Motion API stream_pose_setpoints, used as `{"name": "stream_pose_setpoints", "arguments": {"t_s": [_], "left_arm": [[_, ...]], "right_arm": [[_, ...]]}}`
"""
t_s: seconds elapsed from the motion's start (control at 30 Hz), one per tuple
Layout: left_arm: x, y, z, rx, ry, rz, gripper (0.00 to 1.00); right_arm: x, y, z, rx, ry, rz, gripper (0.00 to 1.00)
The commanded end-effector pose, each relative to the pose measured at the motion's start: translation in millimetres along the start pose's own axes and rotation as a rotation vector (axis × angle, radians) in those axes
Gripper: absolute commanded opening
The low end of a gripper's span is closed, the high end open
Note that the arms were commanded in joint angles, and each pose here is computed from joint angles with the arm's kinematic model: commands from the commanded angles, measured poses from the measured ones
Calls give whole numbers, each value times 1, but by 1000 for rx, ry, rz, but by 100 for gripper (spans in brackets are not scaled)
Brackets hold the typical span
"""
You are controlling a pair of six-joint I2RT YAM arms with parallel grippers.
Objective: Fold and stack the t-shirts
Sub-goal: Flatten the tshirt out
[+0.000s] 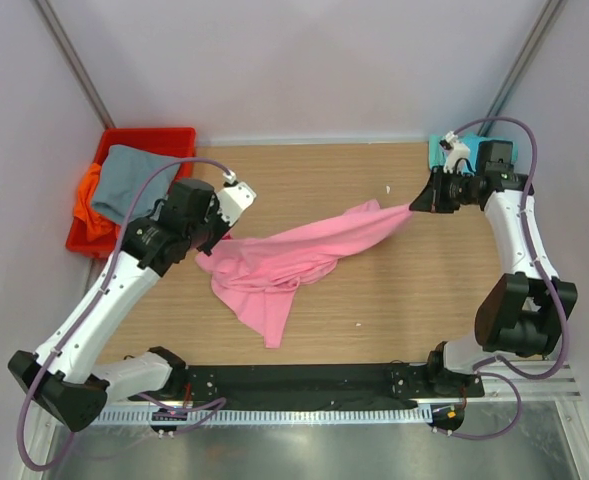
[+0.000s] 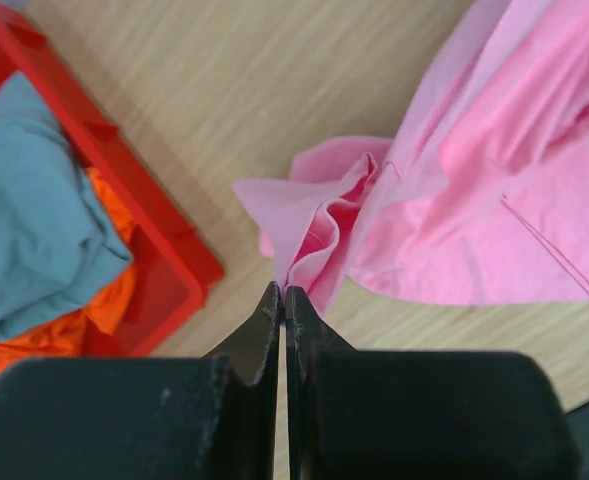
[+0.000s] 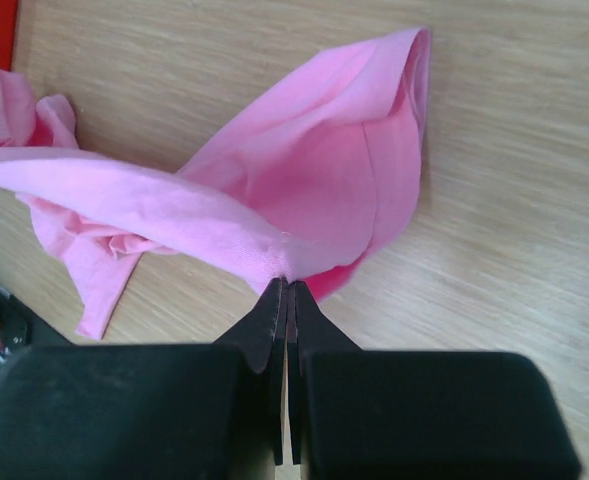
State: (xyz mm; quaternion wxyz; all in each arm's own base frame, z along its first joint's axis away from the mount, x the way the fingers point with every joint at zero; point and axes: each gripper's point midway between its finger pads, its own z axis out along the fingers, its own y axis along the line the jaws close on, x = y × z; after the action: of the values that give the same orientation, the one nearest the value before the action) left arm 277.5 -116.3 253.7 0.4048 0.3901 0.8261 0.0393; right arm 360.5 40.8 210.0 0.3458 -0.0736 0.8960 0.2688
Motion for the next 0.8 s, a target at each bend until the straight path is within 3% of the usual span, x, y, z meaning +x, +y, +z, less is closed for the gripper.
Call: {"name": "stream_pose_setpoints", "arguments": {"t_s": [0.0, 0.07, 0.13, 0.17, 0.3, 0.43, 0.57, 0.67, 0.77], "left_arm": [[15, -25, -4, 104, 29, -59, 0], [29, -34, -1, 135, 75, -77, 4], [40, -40, 5, 143, 108, -101, 26], [41, -37, 7, 119, 103, -107, 47], [44, -7, 27, -69, 71, -101, 64], [50, -6, 59, -44, 116, -84, 67], [48, -4, 99, 64, 183, -152, 52], [51, -10, 129, 189, 210, -195, 51], [27, -2, 148, 228, 189, -199, 53]], "right_arm": [[20, 10, 3, -73, 61, 18, 1], [31, 7, 6, -56, 83, 18, 2], [38, 5, 6, -48, 94, 15, 1], [44, 2, 7, -33, 108, 11, 2], [52, -21, 2, 97, 131, -33, 2], [60, -48, 3, 216, 169, -49, 2], [73, -58, 10, 238, 210, -28, 2], [77, -57, 12, 231, 211, -23, 1], [80, -55, 13, 221, 207, -18, 1]]}}
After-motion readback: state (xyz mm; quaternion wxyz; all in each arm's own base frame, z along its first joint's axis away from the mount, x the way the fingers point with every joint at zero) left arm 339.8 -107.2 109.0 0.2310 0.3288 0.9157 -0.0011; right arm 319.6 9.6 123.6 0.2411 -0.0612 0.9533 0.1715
